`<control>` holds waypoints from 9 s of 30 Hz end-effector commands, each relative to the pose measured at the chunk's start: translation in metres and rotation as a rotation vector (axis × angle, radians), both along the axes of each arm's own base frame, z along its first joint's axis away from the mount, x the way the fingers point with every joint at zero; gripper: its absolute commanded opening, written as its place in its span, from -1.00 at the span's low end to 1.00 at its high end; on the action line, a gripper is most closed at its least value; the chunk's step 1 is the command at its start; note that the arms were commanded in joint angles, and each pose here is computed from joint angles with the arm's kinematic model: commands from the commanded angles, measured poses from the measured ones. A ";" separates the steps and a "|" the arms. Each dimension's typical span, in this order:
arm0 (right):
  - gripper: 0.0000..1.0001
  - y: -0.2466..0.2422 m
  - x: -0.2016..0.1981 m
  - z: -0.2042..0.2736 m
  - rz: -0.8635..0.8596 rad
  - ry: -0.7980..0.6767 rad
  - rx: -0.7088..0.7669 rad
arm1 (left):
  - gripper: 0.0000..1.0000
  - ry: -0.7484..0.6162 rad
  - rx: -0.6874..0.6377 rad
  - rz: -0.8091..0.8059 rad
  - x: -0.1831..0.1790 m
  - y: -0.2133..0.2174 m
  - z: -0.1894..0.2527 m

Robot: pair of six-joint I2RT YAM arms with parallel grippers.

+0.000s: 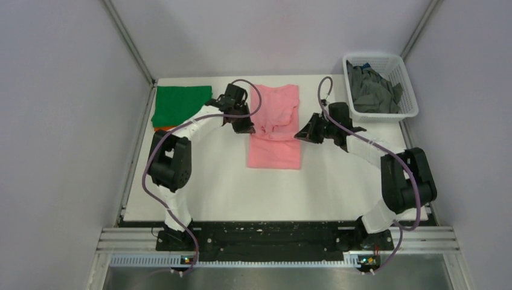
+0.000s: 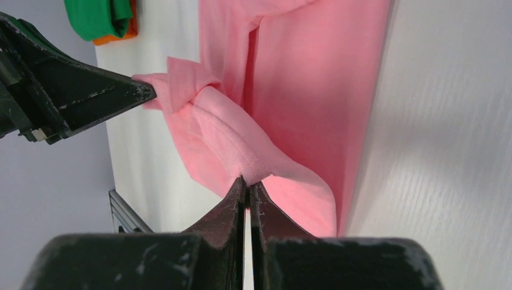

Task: Fold and stack the t-shirts
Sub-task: Fold the folded rectangular tshirt in 1/3 of the way, then grab one side of the 2/3 rectangular tshirt with both arms, then fold the long partially folded tshirt into a neat square, then put the neatly folded tshirt into the corner of the board with the left arm

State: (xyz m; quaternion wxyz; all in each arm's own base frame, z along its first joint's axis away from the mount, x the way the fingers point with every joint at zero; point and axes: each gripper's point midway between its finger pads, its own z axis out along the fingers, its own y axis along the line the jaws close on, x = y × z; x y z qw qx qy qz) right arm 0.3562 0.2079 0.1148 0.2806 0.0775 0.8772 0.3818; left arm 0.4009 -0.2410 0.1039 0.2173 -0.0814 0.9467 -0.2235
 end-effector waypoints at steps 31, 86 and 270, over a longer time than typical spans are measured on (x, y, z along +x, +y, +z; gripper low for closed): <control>0.96 -0.037 -0.039 -0.040 -0.030 0.033 -0.126 | 0.98 0.062 -0.108 0.004 -0.052 0.020 -0.010; -1.00 0.017 -0.243 0.046 0.466 -0.132 0.114 | -1.00 0.011 -0.103 0.020 -0.240 0.042 0.036; 0.98 -0.150 -0.046 0.006 -0.454 -0.179 -0.504 | -1.00 -0.349 1.104 0.420 0.179 0.345 0.101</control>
